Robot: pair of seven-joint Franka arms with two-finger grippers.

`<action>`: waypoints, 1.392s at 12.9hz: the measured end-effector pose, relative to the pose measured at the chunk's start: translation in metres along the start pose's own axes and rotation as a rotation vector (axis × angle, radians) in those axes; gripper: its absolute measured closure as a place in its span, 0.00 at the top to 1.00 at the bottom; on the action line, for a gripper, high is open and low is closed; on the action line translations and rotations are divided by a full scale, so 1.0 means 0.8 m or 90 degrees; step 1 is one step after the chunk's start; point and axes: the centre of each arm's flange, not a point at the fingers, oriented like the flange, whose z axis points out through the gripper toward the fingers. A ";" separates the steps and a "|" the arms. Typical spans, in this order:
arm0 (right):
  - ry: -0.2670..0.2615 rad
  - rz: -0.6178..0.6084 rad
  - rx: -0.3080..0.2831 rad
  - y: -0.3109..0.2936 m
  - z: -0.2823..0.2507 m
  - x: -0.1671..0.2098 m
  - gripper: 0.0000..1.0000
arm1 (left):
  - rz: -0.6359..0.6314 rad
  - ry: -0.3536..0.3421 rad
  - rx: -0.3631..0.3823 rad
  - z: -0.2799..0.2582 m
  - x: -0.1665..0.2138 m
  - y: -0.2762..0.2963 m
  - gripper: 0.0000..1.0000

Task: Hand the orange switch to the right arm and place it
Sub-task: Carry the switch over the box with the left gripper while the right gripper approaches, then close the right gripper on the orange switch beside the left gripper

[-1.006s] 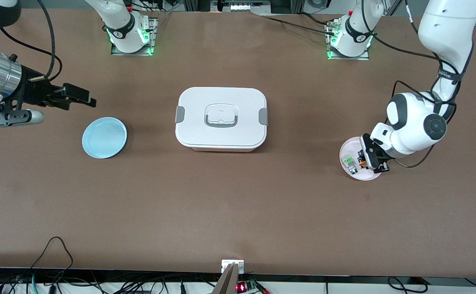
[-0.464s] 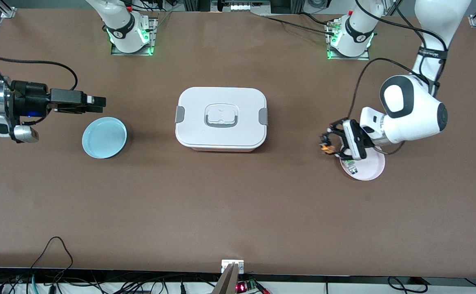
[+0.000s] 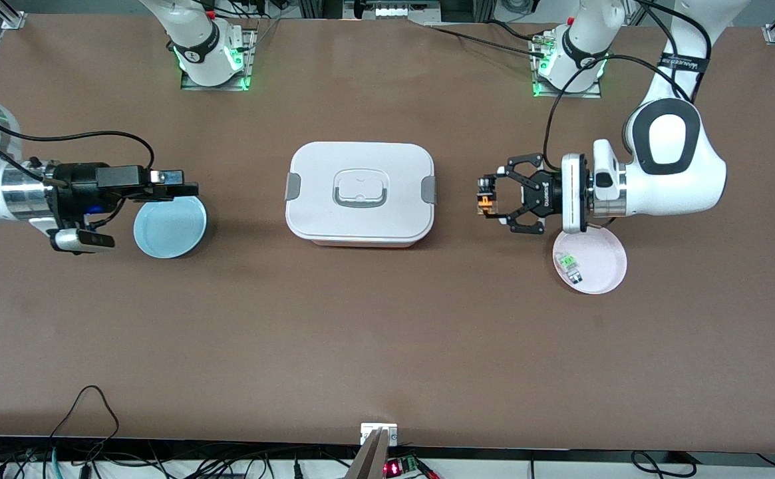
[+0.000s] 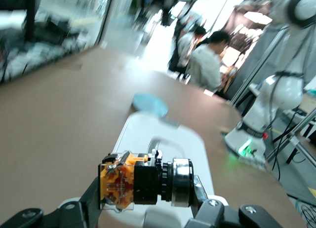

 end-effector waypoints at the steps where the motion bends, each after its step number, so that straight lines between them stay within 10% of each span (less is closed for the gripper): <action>1: -0.002 0.003 0.014 0.003 0.009 0.001 1.00 | 0.021 0.040 -0.020 0.021 0.011 0.008 0.72; 7: 0.036 0.012 0.069 -0.013 0.106 -0.023 1.00 | -0.003 0.218 -0.093 0.188 0.084 0.083 0.72; 14: 0.089 0.000 0.015 -0.032 0.181 -0.066 1.00 | -0.027 0.233 -0.022 0.296 0.132 0.113 0.72; 18: 0.098 0.042 0.052 -0.010 0.209 -0.100 1.00 | -0.030 0.224 -0.013 0.318 0.134 0.120 0.72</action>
